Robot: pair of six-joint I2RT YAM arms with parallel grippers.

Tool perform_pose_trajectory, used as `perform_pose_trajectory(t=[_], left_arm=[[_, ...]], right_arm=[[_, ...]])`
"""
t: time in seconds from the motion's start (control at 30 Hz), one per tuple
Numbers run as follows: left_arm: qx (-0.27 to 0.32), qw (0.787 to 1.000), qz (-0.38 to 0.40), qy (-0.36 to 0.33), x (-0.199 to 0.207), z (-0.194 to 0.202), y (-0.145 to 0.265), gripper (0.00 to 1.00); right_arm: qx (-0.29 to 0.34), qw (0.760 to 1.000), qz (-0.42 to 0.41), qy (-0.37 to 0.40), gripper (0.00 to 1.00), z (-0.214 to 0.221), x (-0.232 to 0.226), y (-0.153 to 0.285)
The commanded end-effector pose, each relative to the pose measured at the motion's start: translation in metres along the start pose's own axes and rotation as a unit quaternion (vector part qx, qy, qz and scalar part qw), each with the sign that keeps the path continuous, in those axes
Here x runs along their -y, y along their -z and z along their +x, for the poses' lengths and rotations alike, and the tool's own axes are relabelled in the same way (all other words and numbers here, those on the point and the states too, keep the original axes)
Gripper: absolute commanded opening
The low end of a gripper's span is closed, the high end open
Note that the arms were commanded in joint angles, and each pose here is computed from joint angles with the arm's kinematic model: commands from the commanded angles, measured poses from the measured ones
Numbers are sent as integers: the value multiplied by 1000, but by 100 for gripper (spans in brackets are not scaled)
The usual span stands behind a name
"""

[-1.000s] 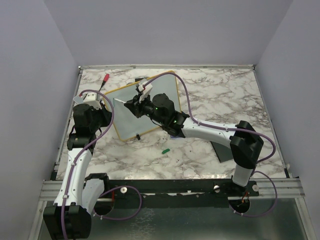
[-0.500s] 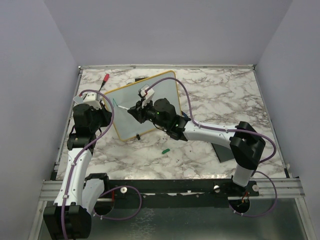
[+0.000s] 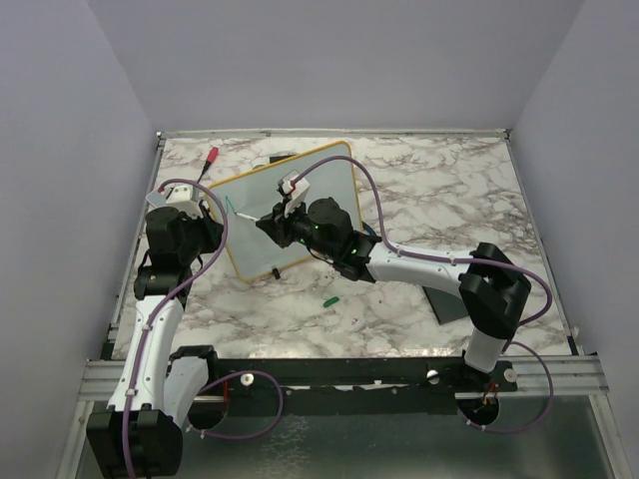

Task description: Write a sentence on the whiteboard

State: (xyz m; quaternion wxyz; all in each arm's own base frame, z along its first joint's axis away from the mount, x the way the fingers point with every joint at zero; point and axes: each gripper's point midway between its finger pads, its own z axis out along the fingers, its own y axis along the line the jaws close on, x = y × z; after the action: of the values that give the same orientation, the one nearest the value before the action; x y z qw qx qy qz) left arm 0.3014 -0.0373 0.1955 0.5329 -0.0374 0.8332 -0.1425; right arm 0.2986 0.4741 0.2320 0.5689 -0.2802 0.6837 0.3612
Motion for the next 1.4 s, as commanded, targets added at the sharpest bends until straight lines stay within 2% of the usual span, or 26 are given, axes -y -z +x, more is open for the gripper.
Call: perform_pose_trajectory(t=[0.0,0.63,0.93,1.2,1.37], left_arm=[[11,1000,19,-3,8,-7,2,15],[9,1000,19,-2,8,-6,1,13],[9,1000,20,-2,8,-6,1,13],[9,1000,16,-2,7,-7,0,13],[10,1000,16,-2,7,-7,1,13]], right_arm=[[6,999,34,11,1,-5,16,1],[88,992,66,53,1,-72,22,-7],[79,994,40,58,1,-64,14,-8],[107,991,-52,67,1,-73,-17,25],[97,993,-32,54,1,-68,-10,31]])
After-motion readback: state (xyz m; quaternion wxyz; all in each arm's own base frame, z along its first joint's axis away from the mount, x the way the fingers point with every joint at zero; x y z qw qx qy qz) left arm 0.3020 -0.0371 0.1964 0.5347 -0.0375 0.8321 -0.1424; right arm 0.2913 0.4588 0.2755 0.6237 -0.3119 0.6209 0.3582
